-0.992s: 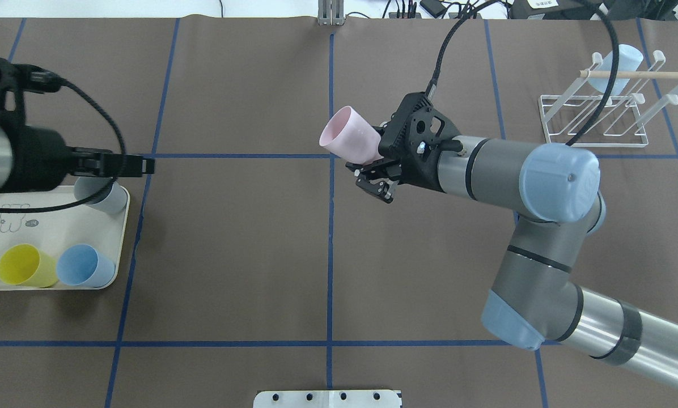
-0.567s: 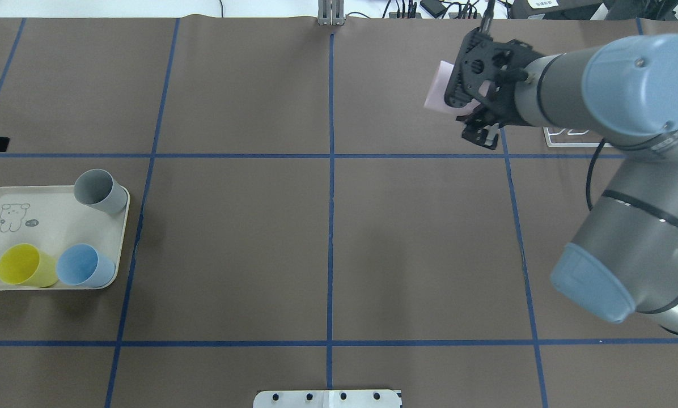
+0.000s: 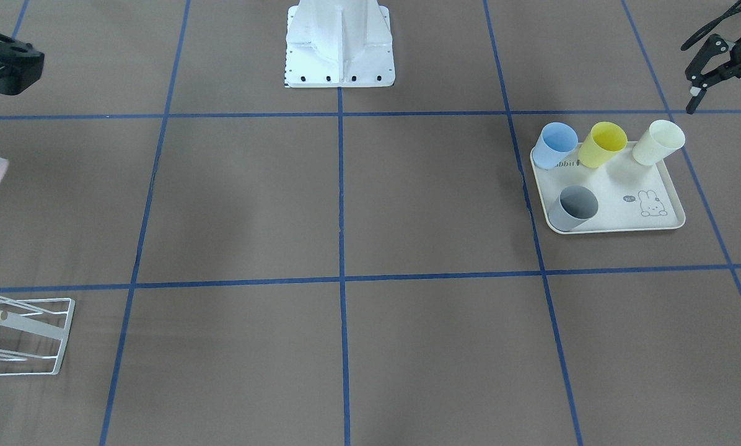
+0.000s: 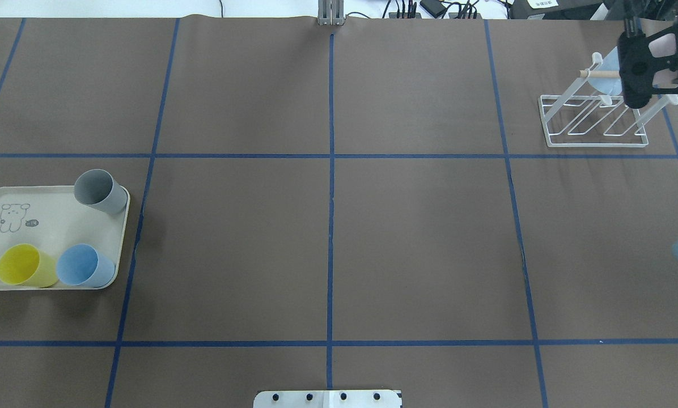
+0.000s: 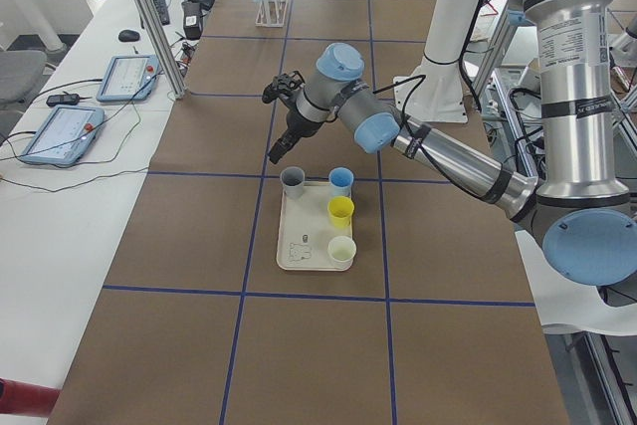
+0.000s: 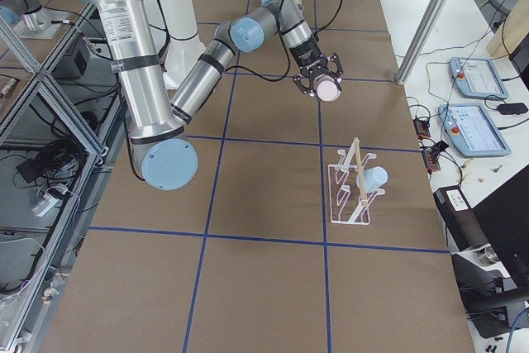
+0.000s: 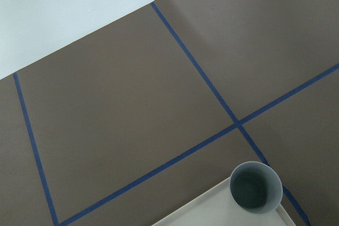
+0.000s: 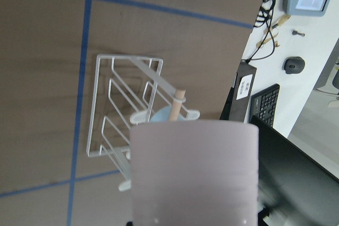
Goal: Transfer IKEA cup to right arm and place on rack
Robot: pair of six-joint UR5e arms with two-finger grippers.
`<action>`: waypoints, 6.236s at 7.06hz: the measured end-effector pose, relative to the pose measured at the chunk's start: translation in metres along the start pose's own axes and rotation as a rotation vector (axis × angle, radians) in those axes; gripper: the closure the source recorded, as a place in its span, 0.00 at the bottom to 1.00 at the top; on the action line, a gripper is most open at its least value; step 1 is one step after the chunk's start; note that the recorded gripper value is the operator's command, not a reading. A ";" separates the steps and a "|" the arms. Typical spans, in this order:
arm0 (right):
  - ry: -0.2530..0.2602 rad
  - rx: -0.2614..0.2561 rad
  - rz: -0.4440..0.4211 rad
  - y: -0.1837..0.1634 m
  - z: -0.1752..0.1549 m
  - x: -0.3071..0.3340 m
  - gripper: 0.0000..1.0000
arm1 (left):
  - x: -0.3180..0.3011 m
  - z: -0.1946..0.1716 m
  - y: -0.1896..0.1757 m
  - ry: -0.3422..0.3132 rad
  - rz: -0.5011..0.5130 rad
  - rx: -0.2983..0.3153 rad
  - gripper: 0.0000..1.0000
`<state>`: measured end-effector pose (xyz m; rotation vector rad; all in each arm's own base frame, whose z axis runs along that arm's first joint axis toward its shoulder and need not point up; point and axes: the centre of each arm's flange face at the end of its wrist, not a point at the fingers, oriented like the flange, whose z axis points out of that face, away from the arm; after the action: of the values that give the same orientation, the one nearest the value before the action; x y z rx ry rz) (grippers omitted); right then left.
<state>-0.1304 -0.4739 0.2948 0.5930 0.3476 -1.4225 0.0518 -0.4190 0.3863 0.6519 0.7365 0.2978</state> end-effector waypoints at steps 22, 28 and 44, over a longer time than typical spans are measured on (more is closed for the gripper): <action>0.072 -0.425 -0.291 -0.075 0.208 -0.089 0.45 | 0.001 0.000 -0.002 0.006 -0.008 0.003 0.00; 0.097 -0.460 -0.314 -0.078 0.211 -0.092 0.21 | 0.001 0.001 -0.002 0.006 -0.022 0.002 0.00; -0.347 0.722 0.896 -0.169 -0.026 -0.023 0.01 | 0.045 0.189 0.062 0.120 -0.284 0.053 0.01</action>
<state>-0.2966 -0.4472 0.2568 0.9074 -0.6806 -0.7063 0.2147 -0.4343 0.5080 0.5745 0.9435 0.0566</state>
